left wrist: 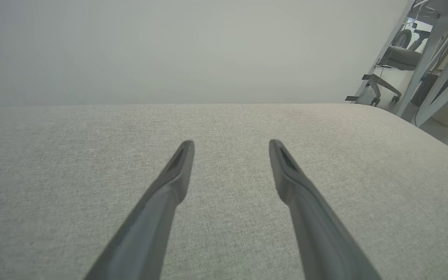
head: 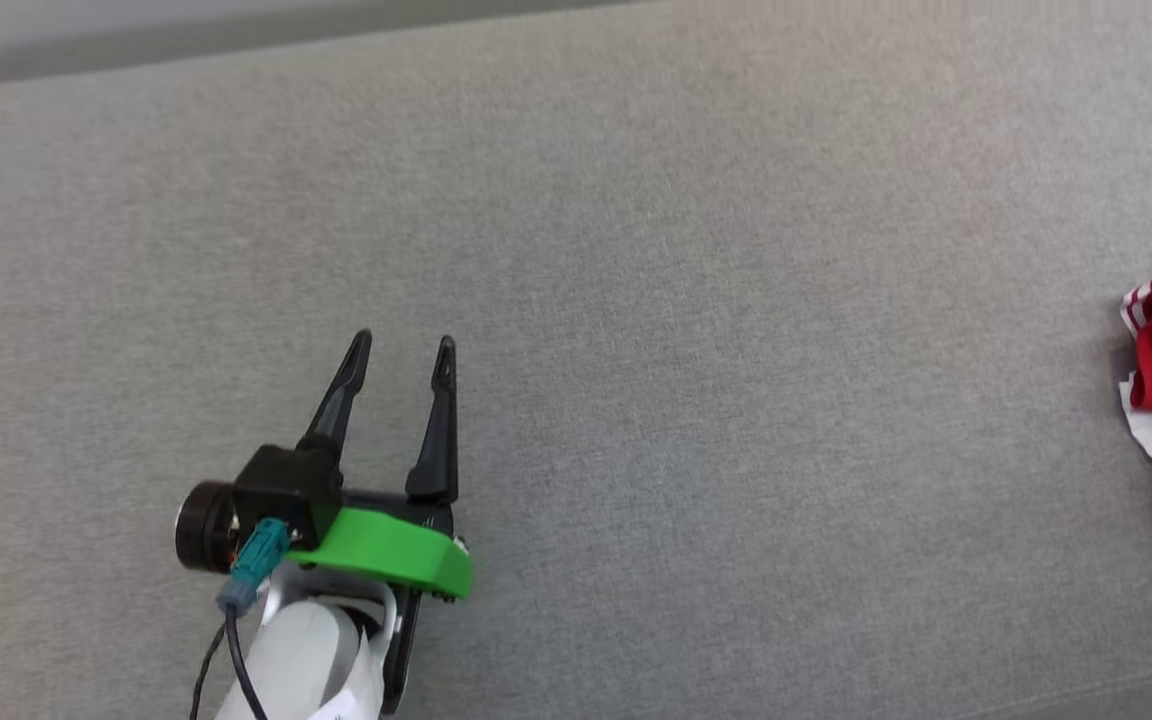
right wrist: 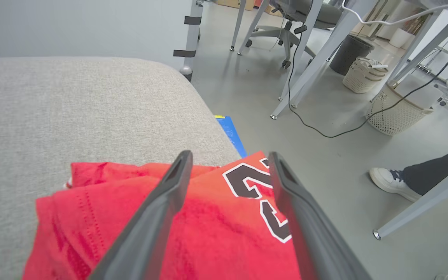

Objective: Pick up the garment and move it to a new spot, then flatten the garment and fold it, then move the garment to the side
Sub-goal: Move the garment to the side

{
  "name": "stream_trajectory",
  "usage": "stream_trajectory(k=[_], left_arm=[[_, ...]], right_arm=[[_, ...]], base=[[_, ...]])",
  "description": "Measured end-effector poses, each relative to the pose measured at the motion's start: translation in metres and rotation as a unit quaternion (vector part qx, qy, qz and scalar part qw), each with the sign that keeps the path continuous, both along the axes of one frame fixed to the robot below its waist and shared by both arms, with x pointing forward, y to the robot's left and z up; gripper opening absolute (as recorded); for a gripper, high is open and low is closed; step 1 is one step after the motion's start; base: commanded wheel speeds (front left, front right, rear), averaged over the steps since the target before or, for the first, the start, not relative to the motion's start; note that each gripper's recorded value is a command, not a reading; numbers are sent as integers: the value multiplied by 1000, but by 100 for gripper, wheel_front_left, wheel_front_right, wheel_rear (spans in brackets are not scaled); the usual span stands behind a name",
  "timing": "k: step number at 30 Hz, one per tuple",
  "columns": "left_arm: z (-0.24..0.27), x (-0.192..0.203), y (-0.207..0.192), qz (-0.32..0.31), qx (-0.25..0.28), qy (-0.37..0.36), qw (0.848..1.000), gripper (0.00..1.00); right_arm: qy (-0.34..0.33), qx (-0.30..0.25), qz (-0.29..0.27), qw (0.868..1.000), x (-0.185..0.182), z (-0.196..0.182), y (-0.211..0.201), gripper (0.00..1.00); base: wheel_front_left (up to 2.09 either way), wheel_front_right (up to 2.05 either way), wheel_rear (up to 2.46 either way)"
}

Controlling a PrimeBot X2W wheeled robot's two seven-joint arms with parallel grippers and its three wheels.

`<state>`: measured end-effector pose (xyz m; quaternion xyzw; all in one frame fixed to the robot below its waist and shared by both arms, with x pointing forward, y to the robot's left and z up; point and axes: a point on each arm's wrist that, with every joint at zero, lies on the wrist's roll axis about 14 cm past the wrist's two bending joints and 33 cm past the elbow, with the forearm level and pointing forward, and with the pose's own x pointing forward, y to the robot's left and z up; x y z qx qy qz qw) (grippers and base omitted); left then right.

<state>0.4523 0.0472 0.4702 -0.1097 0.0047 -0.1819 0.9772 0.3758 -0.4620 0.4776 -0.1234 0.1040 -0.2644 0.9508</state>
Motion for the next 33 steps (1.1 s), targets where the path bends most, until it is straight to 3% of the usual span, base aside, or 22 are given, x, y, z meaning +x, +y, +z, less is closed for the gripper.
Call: stream_trajectory(k=[8,19,26,33], left_arm=[[18,-24,39,57,12,-13,998,100],[29,-55,93,127,42,-20,991,100],[33,-77,115,155,48,-24,986,100],[33,-95,121,162,54,-23,985,100]], right_arm=[[-59,34,87,994,6,6,75,100],[-134,87,212,964,13,43,200,100],[-154,104,269,945,-10,66,247,100],[-153,118,293,936,-36,74,269,100]], base=[[0,0,0],[0,0,0],[0,0,0],[0,0,0]])
